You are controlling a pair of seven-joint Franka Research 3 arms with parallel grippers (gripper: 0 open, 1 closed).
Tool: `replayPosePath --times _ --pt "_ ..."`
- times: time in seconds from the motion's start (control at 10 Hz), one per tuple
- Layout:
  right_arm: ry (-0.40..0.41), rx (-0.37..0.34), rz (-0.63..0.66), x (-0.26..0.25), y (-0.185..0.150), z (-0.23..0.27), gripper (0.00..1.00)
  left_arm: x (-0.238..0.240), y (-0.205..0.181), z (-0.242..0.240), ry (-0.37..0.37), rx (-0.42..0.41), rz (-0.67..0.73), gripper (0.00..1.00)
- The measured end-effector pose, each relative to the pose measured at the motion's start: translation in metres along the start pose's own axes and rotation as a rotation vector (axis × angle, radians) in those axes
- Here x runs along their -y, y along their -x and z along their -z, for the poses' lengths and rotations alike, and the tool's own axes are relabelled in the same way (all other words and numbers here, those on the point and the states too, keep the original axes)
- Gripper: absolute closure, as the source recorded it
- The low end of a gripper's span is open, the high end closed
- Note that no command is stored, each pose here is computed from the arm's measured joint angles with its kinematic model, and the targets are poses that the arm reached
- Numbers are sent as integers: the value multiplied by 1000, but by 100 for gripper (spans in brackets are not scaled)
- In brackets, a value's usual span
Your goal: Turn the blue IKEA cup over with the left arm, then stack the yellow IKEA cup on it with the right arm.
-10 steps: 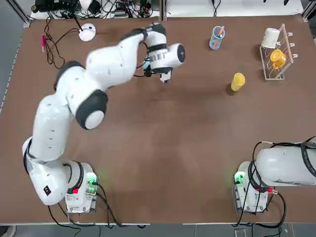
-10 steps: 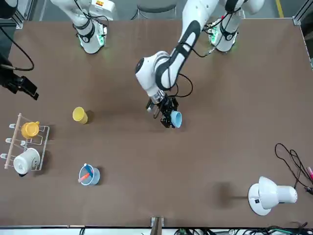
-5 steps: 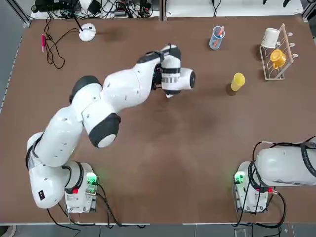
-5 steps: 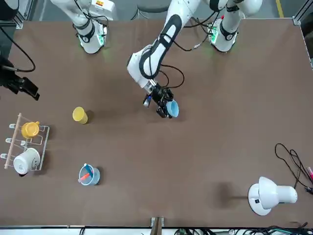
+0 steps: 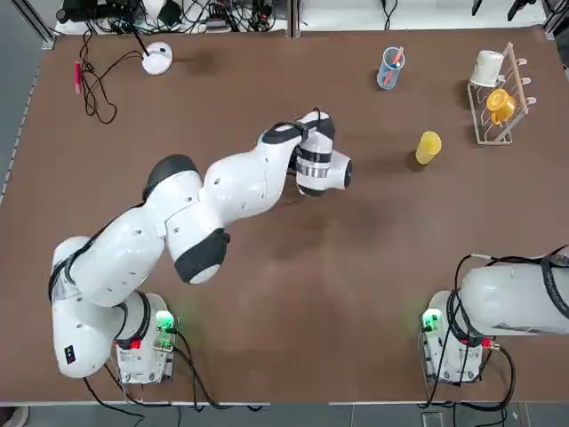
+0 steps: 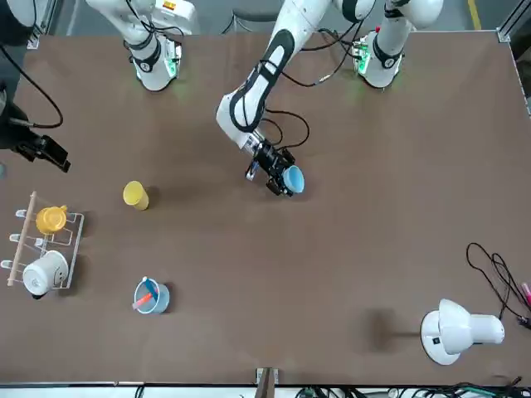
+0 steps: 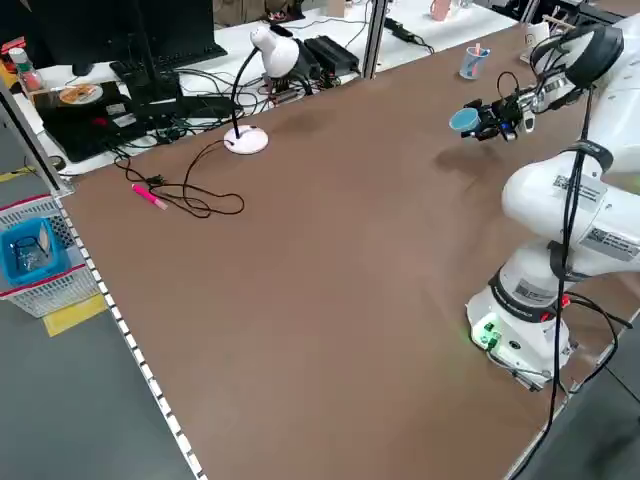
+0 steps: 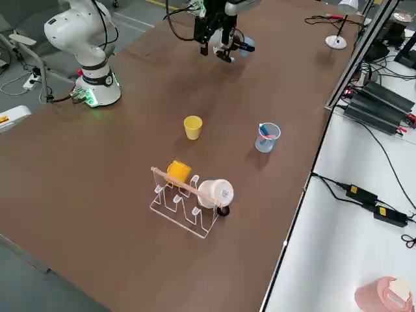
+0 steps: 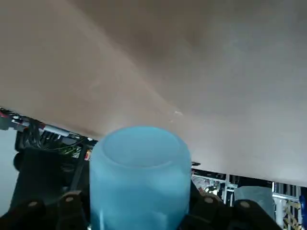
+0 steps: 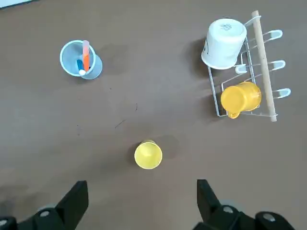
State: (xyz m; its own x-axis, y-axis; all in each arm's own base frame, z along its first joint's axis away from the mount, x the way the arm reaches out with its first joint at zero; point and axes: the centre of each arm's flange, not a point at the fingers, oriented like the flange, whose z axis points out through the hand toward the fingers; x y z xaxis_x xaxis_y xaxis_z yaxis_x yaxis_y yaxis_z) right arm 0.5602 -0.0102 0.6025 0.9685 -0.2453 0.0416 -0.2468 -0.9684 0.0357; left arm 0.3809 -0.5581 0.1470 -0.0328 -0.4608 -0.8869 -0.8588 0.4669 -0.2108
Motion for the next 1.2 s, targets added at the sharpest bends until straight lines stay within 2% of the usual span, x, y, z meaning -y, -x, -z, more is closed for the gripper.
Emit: replayPosePath --times 0.4,0.6,0.9,1.2 --pt "-2 10 4 -9 0 -45 0 -1 -20 -10 -39 58 -2 33" --pt "-2 12 9 -9 2 -46 0 -7 -32 -8 -52 64 -12 31" --pt "-8 -13 12 -9 2 -63 0 -8 -36 -5 -61 62 -11 23" --pt "-11 -49 38 -12 28 -110 0 -8 -38 -5 -63 61 -13 15"
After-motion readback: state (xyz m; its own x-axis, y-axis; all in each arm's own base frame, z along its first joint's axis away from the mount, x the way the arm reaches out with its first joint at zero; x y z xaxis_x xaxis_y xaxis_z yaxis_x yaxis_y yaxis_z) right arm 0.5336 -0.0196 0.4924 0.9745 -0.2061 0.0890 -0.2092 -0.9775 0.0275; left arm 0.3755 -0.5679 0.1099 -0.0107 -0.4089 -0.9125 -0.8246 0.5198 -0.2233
